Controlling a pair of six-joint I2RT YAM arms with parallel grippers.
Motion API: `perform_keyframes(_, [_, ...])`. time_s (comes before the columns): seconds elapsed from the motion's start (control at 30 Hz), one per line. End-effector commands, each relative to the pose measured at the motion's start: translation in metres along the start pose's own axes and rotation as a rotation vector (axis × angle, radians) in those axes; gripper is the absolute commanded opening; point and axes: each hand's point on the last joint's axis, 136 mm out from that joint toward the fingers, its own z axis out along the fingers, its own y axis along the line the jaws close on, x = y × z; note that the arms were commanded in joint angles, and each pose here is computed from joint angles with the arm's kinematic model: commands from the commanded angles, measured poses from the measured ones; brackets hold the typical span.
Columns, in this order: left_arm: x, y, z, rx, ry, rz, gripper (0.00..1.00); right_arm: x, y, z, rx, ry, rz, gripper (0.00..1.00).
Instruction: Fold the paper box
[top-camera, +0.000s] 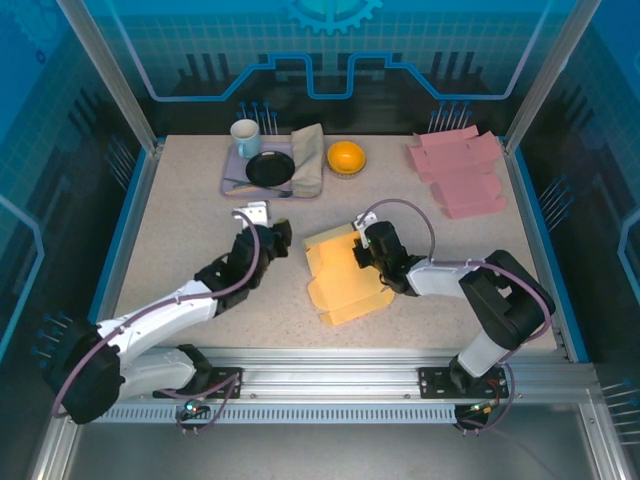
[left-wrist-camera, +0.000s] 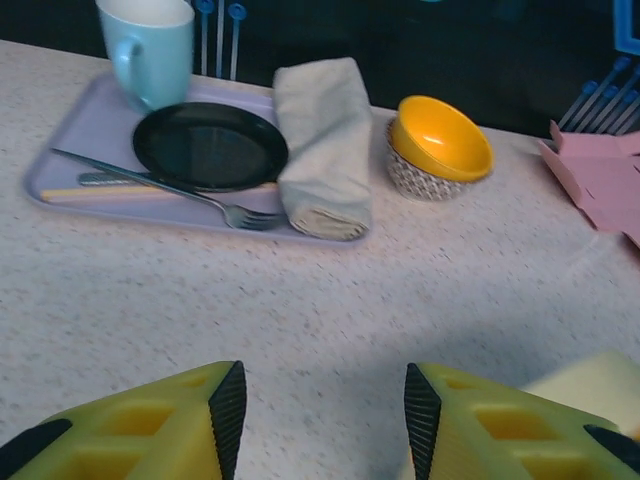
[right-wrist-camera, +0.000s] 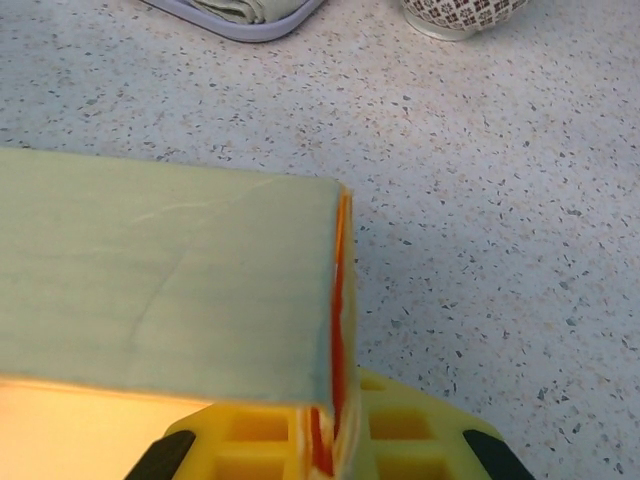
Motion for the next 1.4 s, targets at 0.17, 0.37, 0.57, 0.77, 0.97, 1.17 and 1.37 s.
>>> perform_keyframes(0.17, [0.01,-0.047,0.027,0.109,0.228,0.022,0.49,-0.045,0.007,-0.013,-0.059,-0.261,-0.079,0.05])
perform_keyframes(0.37, [0.036,-0.068,0.049,0.109,0.328,0.054,0.49,-0.04,0.013,-0.007,-0.086,-0.258,-0.104,0.06])
perform_keyframes(0.57, [0.061,-0.093,0.047,0.161,0.353,0.142,0.6,-0.022,0.015,0.006,-0.086,-0.206,-0.12,0.06])
perform_keyframes(0.77, [0.076,-0.093,0.049,0.169,0.385,0.18,0.61,-0.008,0.017,0.014,-0.092,-0.183,-0.109,0.07])
perform_keyframes(0.97, [0.095,-0.085,0.055,0.134,0.428,0.215,0.6,0.007,0.017,0.018,-0.093,-0.158,-0.092,0.09])
perform_keyframes(1.17, [0.107,-0.079,0.058,0.103,0.451,0.259,0.57,0.016,0.011,0.02,-0.089,-0.141,-0.062,0.11])
perform_keyframes(1.37, [0.116,-0.075,0.06,0.073,0.467,0.291,0.53,0.02,-0.002,0.02,-0.071,-0.119,-0.008,0.21])
